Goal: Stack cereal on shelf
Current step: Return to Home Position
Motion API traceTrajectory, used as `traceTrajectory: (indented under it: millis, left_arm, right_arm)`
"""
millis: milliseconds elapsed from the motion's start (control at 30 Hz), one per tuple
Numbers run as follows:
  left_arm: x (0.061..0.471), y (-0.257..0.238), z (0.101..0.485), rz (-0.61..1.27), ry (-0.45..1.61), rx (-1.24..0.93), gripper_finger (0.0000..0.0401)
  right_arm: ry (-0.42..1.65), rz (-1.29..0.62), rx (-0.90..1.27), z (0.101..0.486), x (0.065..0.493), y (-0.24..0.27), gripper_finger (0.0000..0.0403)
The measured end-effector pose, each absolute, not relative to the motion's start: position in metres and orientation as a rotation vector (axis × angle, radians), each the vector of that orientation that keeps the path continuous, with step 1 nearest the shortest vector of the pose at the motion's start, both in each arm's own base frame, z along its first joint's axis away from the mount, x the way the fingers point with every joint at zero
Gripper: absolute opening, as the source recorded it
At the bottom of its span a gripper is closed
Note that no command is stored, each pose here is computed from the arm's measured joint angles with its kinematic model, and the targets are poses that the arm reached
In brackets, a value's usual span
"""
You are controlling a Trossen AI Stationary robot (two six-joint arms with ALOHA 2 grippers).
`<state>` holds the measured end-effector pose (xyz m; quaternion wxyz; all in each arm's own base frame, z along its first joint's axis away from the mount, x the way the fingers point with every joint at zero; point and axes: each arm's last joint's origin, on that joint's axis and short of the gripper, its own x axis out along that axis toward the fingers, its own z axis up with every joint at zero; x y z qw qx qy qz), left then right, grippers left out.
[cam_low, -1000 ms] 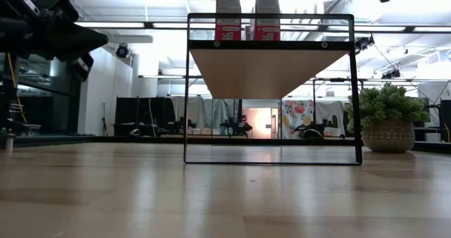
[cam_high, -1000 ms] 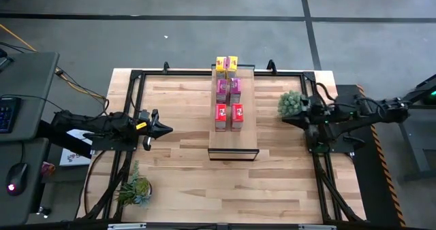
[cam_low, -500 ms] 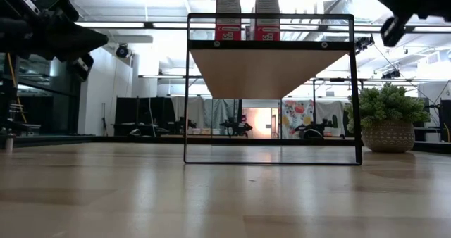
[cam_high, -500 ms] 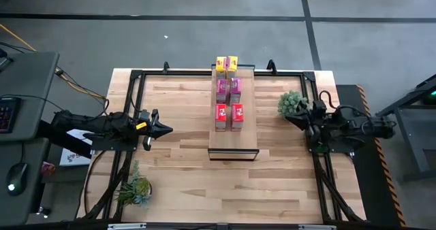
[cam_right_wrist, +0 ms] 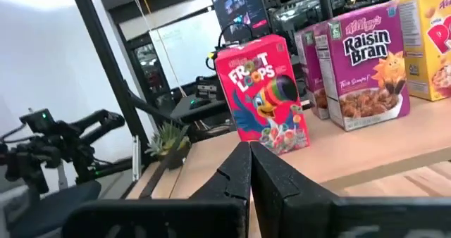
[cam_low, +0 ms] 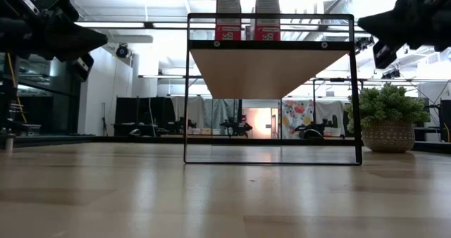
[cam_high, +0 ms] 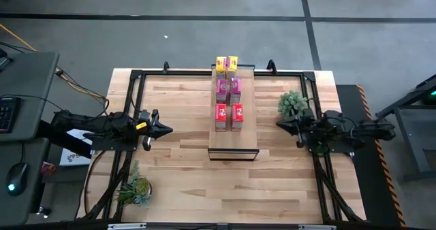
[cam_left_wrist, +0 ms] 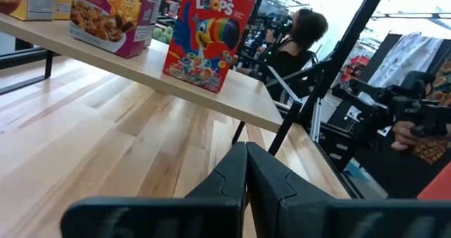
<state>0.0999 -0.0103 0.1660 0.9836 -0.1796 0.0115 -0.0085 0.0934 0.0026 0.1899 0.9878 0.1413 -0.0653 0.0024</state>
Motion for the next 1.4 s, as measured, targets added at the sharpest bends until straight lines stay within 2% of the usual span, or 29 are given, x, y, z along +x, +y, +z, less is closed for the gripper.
traceTrajectory:
  millis: [233,567,1400]
  left_arm:
    - [0.100,-0.010,0.166,-0.017,0.023,-0.361,0.0001]
    - [0.100,-0.010,0.166,-0.017,0.022,-0.362,0.0001]
    - [0.100,-0.010,0.166,-0.016,0.023,-0.361,0.0003]
  right_arm:
    - [-0.107,-0.040,0.296,0.176,0.097,0.002,0.0000]
    - [-0.040,-0.055,0.429,0.169,0.098,0.001,0.0000]
    - [-0.037,-0.056,0.429,0.169,0.098,0.001,0.0000]
